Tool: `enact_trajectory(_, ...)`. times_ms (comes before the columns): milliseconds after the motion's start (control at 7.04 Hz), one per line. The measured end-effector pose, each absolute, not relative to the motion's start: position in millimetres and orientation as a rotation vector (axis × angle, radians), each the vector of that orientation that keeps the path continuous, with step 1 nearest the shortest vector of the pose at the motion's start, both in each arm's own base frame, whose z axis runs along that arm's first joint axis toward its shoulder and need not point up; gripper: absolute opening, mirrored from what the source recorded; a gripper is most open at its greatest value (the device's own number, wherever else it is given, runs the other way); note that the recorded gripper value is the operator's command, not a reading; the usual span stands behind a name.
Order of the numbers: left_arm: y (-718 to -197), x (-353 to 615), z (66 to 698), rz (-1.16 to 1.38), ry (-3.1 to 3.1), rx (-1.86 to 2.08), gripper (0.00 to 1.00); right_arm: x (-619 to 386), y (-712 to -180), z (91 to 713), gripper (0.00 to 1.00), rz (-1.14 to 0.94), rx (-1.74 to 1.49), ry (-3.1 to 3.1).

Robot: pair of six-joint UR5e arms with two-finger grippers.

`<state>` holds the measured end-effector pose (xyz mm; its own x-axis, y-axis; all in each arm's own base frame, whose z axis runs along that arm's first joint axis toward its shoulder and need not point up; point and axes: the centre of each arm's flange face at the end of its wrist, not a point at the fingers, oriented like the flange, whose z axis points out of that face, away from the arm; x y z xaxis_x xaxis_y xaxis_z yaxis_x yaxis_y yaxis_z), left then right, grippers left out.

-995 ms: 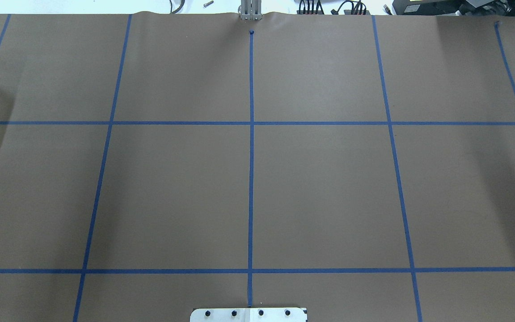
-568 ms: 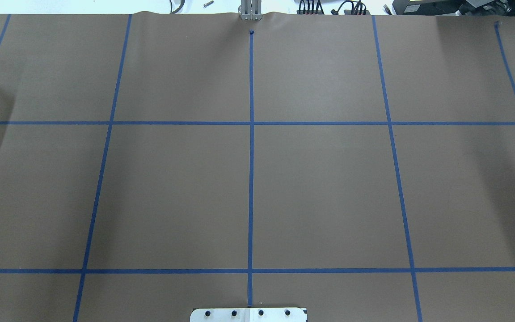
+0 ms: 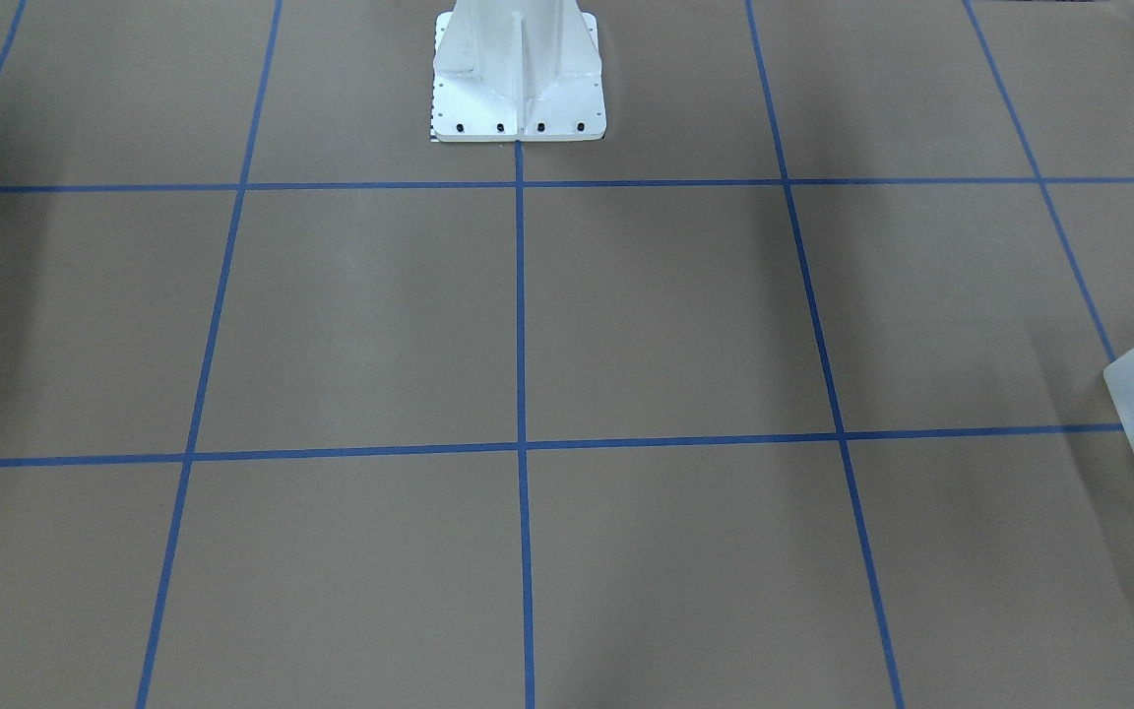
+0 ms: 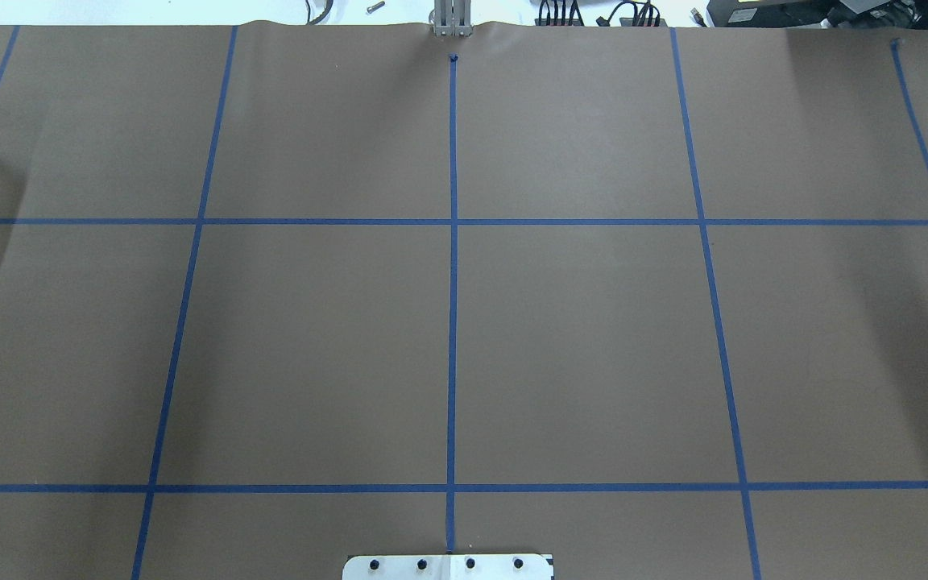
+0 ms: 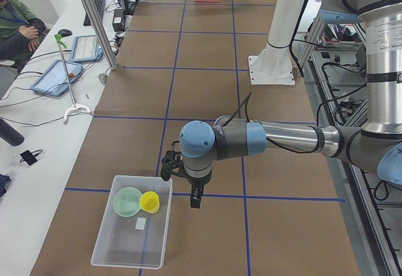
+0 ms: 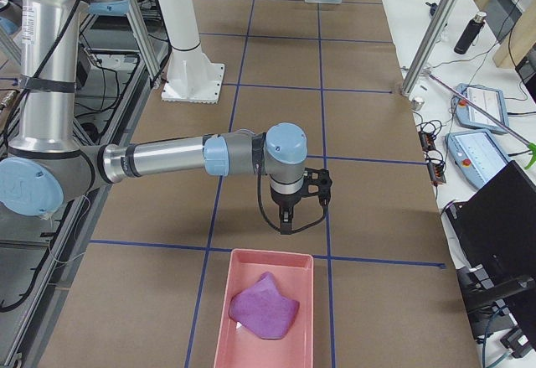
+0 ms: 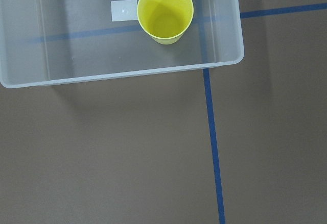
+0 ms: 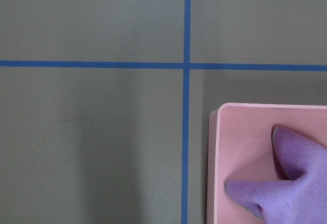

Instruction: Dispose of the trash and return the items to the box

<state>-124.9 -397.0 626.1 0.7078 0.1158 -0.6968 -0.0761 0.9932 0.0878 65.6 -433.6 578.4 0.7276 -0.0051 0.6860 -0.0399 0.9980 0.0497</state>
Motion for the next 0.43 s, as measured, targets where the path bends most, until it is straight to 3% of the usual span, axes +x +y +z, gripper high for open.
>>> enact_trajectory(426, -397.1, -124.9, 625.6, 0.107, 0.777, 0.055, 0.99, 65.6, -433.0, 579.2, 1.0, 0.015, 0.063, -0.755)
